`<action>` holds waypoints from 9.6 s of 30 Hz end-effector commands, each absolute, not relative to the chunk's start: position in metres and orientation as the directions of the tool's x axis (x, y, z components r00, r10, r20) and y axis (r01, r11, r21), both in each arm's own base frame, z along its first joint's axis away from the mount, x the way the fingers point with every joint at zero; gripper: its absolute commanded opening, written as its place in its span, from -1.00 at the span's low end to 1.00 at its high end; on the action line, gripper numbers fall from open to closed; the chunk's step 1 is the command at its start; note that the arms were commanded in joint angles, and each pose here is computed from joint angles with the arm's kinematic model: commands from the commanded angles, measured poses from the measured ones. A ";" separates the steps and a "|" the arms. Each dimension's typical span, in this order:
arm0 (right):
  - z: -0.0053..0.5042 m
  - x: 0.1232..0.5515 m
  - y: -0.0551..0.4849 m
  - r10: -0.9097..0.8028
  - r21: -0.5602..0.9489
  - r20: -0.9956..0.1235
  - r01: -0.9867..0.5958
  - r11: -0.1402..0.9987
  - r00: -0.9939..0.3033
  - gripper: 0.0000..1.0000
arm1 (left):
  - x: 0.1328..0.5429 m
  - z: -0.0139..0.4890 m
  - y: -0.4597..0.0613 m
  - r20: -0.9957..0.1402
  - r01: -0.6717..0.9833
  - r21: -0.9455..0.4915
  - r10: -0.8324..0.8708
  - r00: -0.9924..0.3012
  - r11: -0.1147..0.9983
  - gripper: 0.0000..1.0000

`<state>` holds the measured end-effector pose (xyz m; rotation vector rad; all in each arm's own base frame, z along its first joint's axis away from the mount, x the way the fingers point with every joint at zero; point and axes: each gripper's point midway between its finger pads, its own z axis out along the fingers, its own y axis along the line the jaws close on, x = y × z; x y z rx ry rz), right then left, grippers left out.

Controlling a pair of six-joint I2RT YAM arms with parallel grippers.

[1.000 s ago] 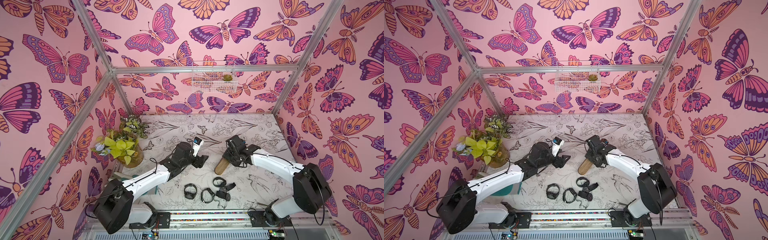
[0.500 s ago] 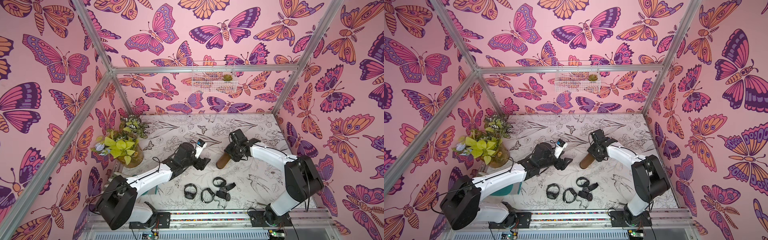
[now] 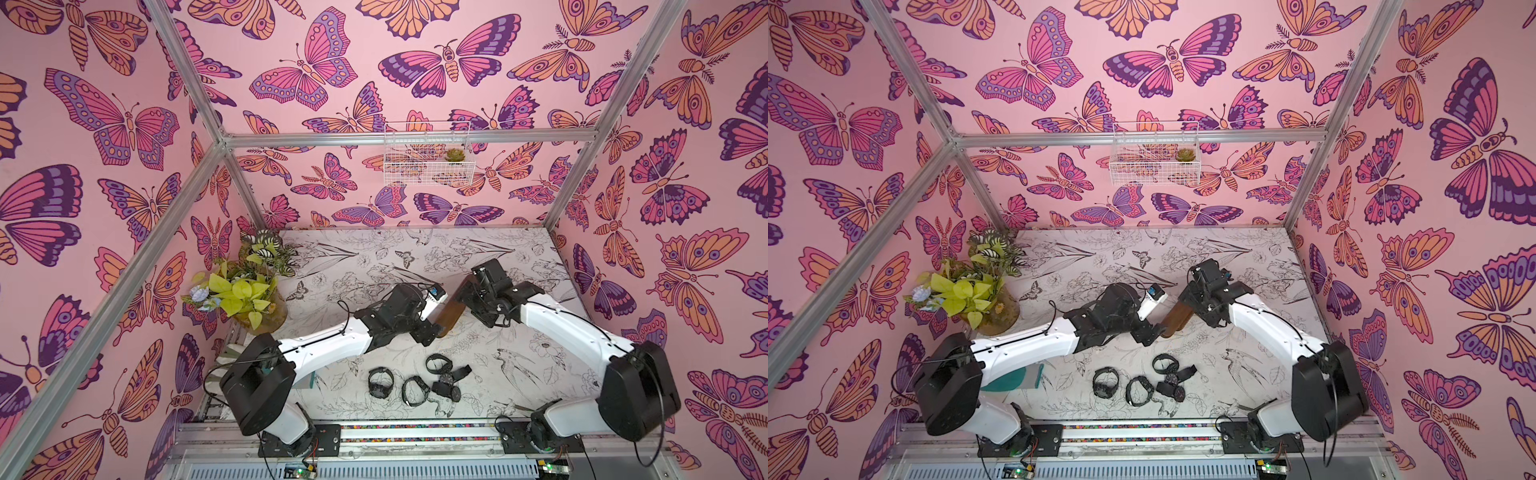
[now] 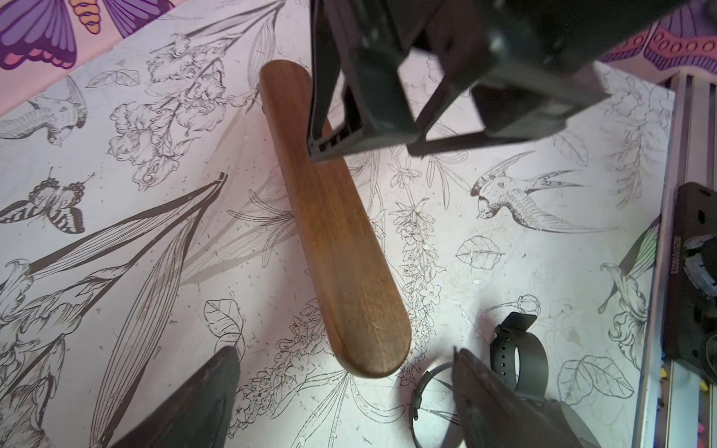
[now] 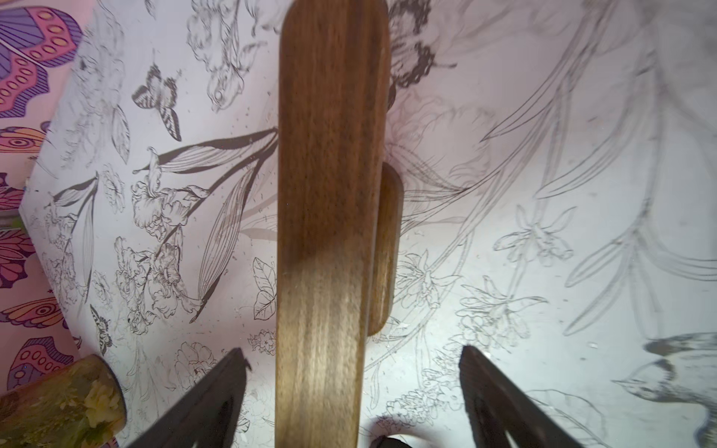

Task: Place watch on stand
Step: Place the stand at the center of the board, then adjust the stand at the center of the board, then pick up the watch at the center of the board.

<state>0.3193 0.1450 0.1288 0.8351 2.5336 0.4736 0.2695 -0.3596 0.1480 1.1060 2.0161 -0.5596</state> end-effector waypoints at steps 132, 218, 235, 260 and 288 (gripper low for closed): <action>0.139 0.196 0.199 0.100 0.339 -0.441 -0.062 0.939 -0.892 -0.66 | 0.166 0.148 -0.387 -0.875 0.960 -0.094 0.438 -0.206 0.265 0.44; 0.138 0.198 0.220 0.131 0.435 -0.419 -0.072 0.898 -0.898 -0.63 | 0.187 0.133 -0.377 -0.864 0.941 -0.070 0.452 -0.223 0.330 -0.16; 0.163 0.203 0.199 0.206 0.465 -0.533 -0.081 0.881 -0.821 -0.21 | 0.195 0.149 -0.373 -0.895 0.918 -0.098 0.370 -0.251 0.384 -0.26; 0.168 0.202 0.231 0.402 0.755 -0.545 -0.221 0.617 -0.736 -0.09 | 0.230 0.205 -0.359 -0.932 0.805 -0.303 0.017 -0.362 0.511 -0.27; 0.178 0.223 0.214 0.471 0.703 -0.632 -0.199 0.683 -0.615 -0.93 | 0.209 0.220 -0.374 -0.943 0.833 -0.291 0.003 -0.332 0.471 -0.16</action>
